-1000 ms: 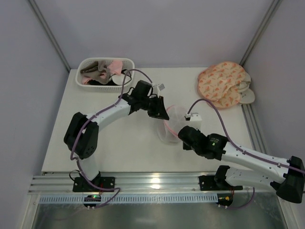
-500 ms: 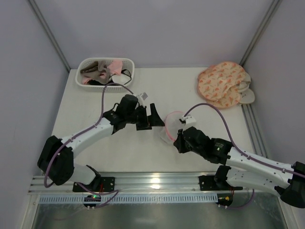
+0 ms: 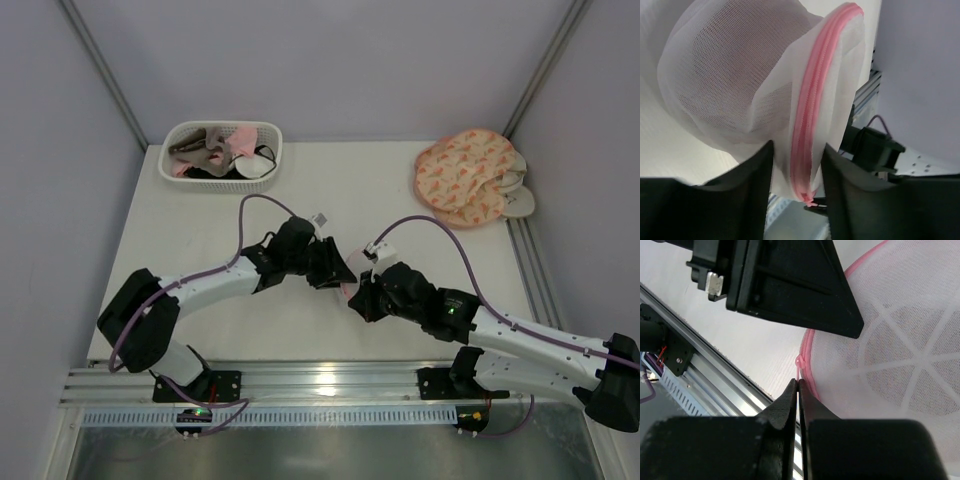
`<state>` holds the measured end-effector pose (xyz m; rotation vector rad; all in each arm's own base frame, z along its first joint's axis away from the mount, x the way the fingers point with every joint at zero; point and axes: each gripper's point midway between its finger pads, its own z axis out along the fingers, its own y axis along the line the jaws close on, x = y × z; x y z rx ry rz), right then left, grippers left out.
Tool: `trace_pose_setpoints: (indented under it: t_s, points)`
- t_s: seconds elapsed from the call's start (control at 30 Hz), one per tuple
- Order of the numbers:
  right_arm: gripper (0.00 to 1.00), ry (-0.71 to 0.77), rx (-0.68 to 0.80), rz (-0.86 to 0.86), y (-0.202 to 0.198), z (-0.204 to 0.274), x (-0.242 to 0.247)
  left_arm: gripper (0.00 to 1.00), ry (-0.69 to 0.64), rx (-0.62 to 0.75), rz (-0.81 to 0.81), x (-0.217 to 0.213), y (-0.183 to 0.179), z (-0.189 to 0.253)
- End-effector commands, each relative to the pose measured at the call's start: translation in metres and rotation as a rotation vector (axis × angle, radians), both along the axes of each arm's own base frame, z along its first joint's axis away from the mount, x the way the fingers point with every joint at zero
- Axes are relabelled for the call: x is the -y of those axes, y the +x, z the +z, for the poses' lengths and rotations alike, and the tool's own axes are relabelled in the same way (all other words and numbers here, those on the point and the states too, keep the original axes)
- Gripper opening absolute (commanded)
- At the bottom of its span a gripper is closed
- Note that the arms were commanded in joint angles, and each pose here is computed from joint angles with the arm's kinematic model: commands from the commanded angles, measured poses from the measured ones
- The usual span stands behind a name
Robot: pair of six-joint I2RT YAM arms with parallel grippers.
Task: Unzip the laundry bag and remove the bra
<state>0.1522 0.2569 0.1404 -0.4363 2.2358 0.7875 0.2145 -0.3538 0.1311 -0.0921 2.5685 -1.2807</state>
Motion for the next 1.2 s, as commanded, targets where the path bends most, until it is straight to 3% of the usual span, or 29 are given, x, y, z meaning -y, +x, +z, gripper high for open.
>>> trace_pose_setpoints:
  t_s: [0.0,0.07,0.27,0.47,0.83,1.17]
  points:
    - [0.04,0.042,0.040,0.009,0.004,0.014,-0.005,0.27,-0.072,0.055,0.006,0.014,0.012,0.017]
    - [0.04,0.040,0.041,0.005,0.004,0.015,-0.003,0.00,-0.057,0.055,0.019,0.011,0.012,0.013]
    - [0.04,0.004,0.000,0.035,-0.004,0.006,-0.002,0.00,-0.031,0.110,0.048,0.003,0.021,0.021]
    - [0.04,-0.155,-0.102,0.037,-0.016,-0.023,0.017,0.00,-0.017,0.111,0.037,-0.016,0.036,0.021]
    - [0.04,-0.444,-0.063,-0.449,0.019,-0.034,0.103,0.00,-0.023,0.133,-0.079,-0.022,0.034,0.024]
    - [0.04,-0.531,0.002,-0.657,0.056,-0.039,0.134,0.00,-0.070,0.141,-0.309,-0.006,0.018,0.031]
